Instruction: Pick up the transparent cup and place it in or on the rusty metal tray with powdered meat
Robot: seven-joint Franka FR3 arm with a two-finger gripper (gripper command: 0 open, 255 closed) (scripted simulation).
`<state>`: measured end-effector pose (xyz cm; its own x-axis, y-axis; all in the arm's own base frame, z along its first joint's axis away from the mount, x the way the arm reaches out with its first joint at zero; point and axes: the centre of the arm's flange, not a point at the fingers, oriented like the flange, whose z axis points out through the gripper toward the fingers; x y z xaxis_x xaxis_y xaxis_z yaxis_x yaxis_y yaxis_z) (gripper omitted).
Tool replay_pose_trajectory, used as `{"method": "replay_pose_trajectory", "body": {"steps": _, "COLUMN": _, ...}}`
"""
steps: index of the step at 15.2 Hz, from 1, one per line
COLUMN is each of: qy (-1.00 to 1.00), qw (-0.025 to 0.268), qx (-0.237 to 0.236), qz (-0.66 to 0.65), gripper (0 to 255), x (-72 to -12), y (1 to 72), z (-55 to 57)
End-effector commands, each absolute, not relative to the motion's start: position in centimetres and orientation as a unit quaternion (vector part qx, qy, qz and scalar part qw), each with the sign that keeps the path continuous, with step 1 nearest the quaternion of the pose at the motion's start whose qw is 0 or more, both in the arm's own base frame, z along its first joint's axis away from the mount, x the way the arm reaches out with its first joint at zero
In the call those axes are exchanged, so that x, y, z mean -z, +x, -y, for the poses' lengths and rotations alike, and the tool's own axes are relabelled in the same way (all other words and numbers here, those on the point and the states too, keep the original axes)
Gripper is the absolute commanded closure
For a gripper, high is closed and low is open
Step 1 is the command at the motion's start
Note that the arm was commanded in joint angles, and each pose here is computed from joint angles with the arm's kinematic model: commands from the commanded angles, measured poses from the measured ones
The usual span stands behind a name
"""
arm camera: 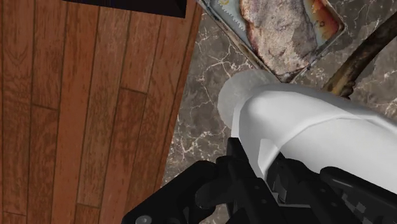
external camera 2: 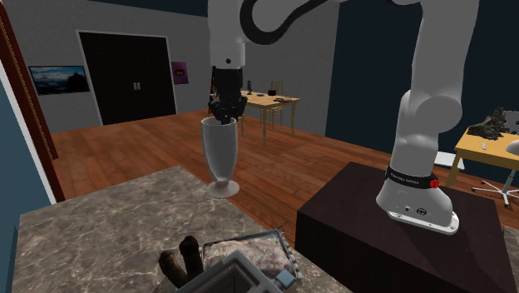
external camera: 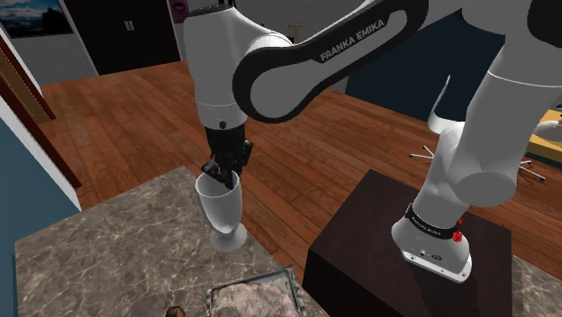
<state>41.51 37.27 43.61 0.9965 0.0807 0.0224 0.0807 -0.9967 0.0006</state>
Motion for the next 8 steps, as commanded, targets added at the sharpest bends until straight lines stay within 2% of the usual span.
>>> {"method": "replay_pose_trajectory", "body": {"steps": 1, "qy": -0.999, "qw": 0.0, "qx": 0.011, "qz": 0.04, "gripper": 255, "x": -44.4, "y": 38.9, "z": -38.0}}
{"method": "replay_pose_trajectory", "body": {"steps": 8, "qy": -0.999, "qw": 0.0, "qx": 0.011, "qz": 0.04, "gripper": 255, "x": -46.9, "y": 30.6, "z": -41.0}}
